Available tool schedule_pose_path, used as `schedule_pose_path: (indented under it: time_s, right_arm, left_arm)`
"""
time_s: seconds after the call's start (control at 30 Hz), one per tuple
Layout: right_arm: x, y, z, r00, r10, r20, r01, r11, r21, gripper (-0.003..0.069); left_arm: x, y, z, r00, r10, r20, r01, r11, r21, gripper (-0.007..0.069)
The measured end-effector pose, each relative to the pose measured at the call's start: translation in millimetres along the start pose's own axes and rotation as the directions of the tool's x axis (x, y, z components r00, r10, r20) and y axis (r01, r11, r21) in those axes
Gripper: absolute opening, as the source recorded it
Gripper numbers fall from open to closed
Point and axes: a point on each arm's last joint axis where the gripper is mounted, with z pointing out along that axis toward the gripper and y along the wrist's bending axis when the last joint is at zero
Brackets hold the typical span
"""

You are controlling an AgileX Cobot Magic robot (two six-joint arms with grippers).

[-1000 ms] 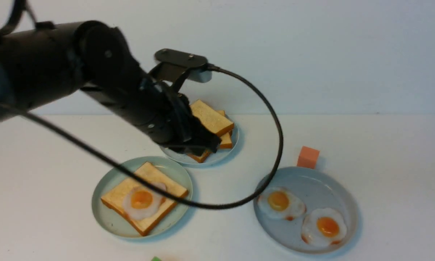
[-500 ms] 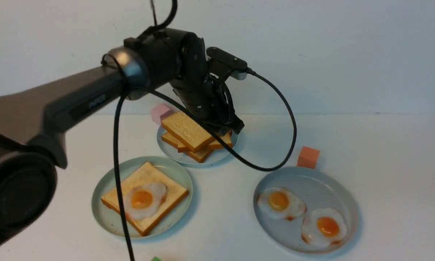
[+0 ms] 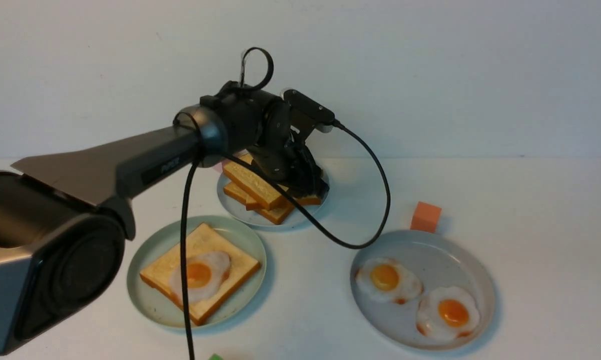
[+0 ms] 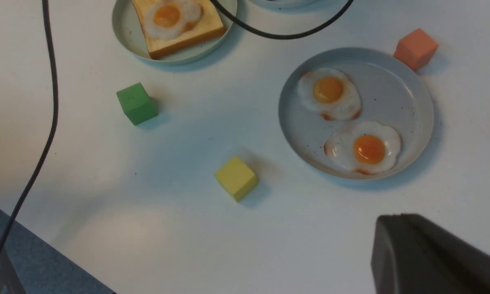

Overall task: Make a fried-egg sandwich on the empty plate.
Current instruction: Use the left arm to grab a slice of bread, then use the left arm to place a slice of bread on the fried egg in the middle

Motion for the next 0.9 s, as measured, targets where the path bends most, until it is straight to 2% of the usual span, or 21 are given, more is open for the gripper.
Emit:
schedule_pose_path:
  time_s: [0.03,0.13,0.33,0.4,0.53,0.67,0.8,0.87,0.9]
  right_arm:
    - [0,0,0,1.000,0.000,0.000,0.000,1.000,0.000,0.0014]
    - [0,0,0,1.000,0.001,-0.001,-0.001,1.000,-0.003,0.0016]
    - [0,2,0,1.000,0.008,-0.005,-0.008,1.000,-0.020,0.0021]
    - [0,2,0,1.000,0.008,-0.005,-0.008,1.000,-0.020,0.0022]
    - [0,2,0,1.000,0.008,-0.004,-0.008,1.000,-0.020,0.0026]
    - [0,2,0,1.000,0.008,-0.004,-0.008,1.000,-0.020,0.0030]
    - [0,2,0,1.000,0.008,-0.004,-0.008,1.000,-0.020,0.0031]
    - [0,2,0,1.000,0.007,-0.003,-0.007,1.000,-0.018,0.0031]
    - [0,2,0,1.000,0.007,-0.002,-0.007,1.000,-0.017,0.0031]
  left_arm:
    - [0,0,0,1.000,0.001,-0.001,-0.001,1.000,0.000,0.0410]
    - [2,0,3,1.000,0.012,-0.007,-0.012,1.000,-0.007,0.0323]
    - [1,1,3,0.999,0.039,-0.009,-0.039,0.999,-0.024,0.0060]
    - [1,0,3,0.998,0.055,-0.010,-0.056,0.998,-0.031,0.0013]
    - [-3,1,-5,0.998,0.064,-0.003,-0.064,0.997,-0.041,0.0008]
    - [-14,7,-33,0.998,0.067,0.020,-0.065,0.996,-0.061,0.0008]
    - [-35,17,-101,0.994,0.059,0.095,-0.050,0.994,-0.094,0.0008]
    - [-38,21,-138,0.996,0.049,0.079,-0.041,0.994,-0.103,0.0008]
    - [-38,21,-141,0.995,0.047,0.085,-0.038,0.994,-0.104,0.0008]
